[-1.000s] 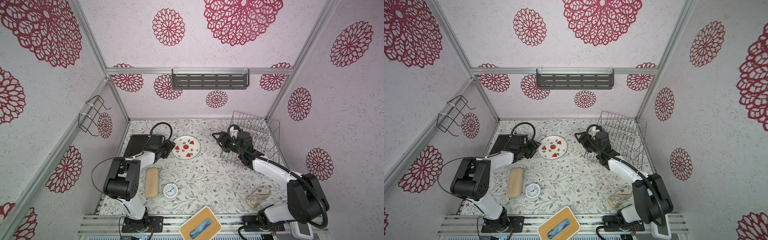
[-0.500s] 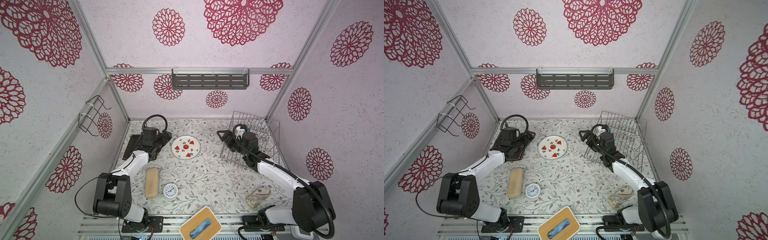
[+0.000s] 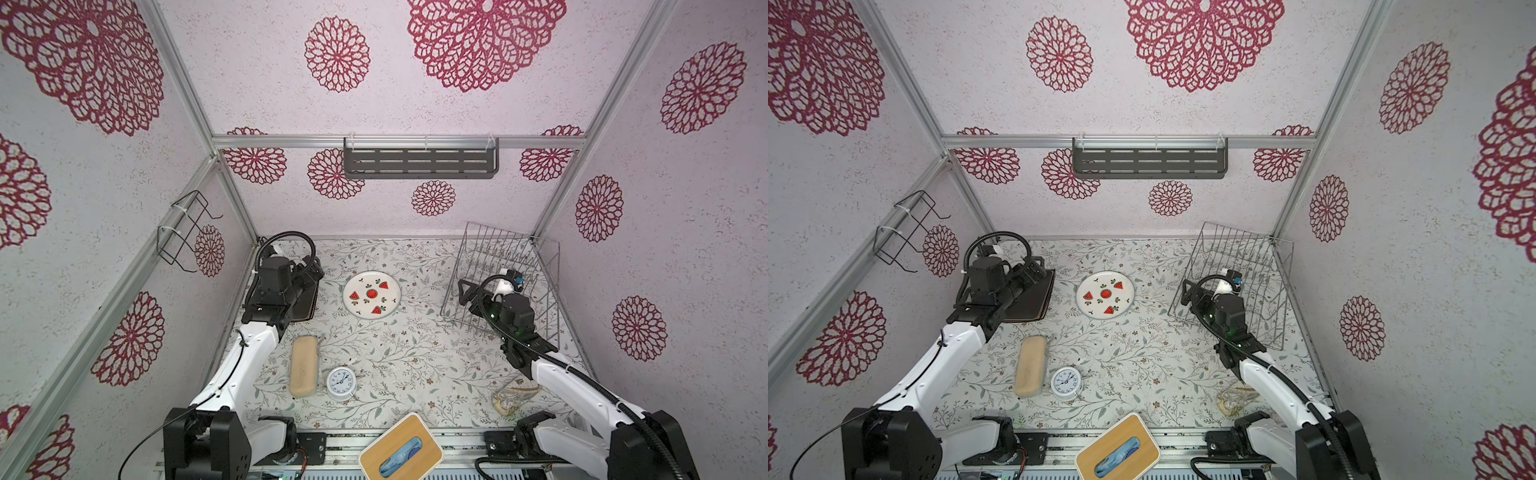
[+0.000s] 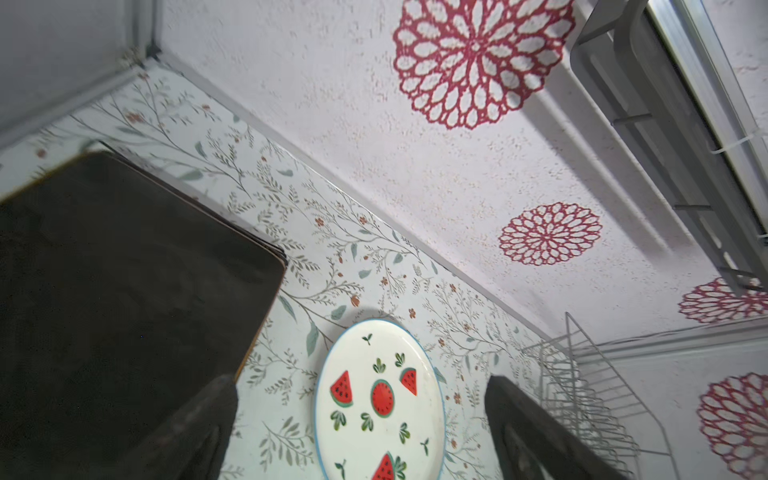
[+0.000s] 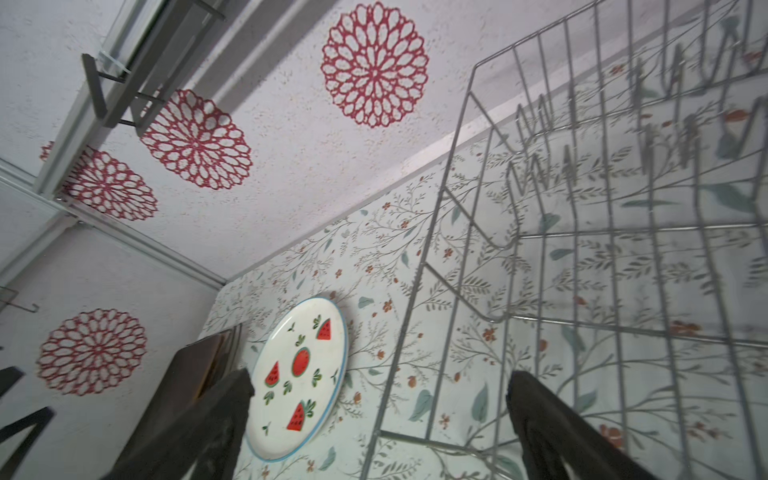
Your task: Unload the plates from the dish rack
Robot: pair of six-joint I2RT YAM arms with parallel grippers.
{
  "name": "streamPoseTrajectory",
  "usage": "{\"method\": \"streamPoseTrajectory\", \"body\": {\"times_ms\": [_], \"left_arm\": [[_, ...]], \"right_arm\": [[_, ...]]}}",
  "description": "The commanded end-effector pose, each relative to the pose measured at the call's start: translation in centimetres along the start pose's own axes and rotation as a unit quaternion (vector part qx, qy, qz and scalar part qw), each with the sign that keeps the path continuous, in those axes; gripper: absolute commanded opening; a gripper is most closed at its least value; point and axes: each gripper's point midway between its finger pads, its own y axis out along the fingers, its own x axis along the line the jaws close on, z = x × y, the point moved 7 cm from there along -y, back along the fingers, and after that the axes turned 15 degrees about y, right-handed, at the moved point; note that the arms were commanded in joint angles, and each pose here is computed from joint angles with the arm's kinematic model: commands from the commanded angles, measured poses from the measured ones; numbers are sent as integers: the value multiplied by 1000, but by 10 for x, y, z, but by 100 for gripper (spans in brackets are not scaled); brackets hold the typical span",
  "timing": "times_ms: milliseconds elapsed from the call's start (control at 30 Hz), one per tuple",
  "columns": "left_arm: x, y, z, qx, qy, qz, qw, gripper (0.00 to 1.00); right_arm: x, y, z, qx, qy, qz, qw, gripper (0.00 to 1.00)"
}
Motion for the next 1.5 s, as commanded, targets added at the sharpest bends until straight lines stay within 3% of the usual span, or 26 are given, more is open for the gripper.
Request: {"method": "streamPoseTrajectory", "body": {"times_ms": [0,233,533,767,1000,1467], "left_arm": [[20,-11,-2,-35,55,-69,995,97],[36,-37,6,-137,91,-103,981,97],[48,-56,36,-254,173,-95,947,97],[58,-44,57,-226,200,-117,946,97],[74,-37,67,-204,237,-182,932,97],[100,-6,97,-224,233,-211,923,97]], "right_arm": [[-6,-7,-21,-73,-92,45,992,99],[-47,-13,-20,-119,-166,137,969,99],[-63,-21,-20,-143,-151,144,967,99],[-69,-28,-24,-169,-146,139,965,99],[-74,-30,-25,-172,-160,146,961,99],[-93,-21,-29,-187,-173,168,952,99]]}}
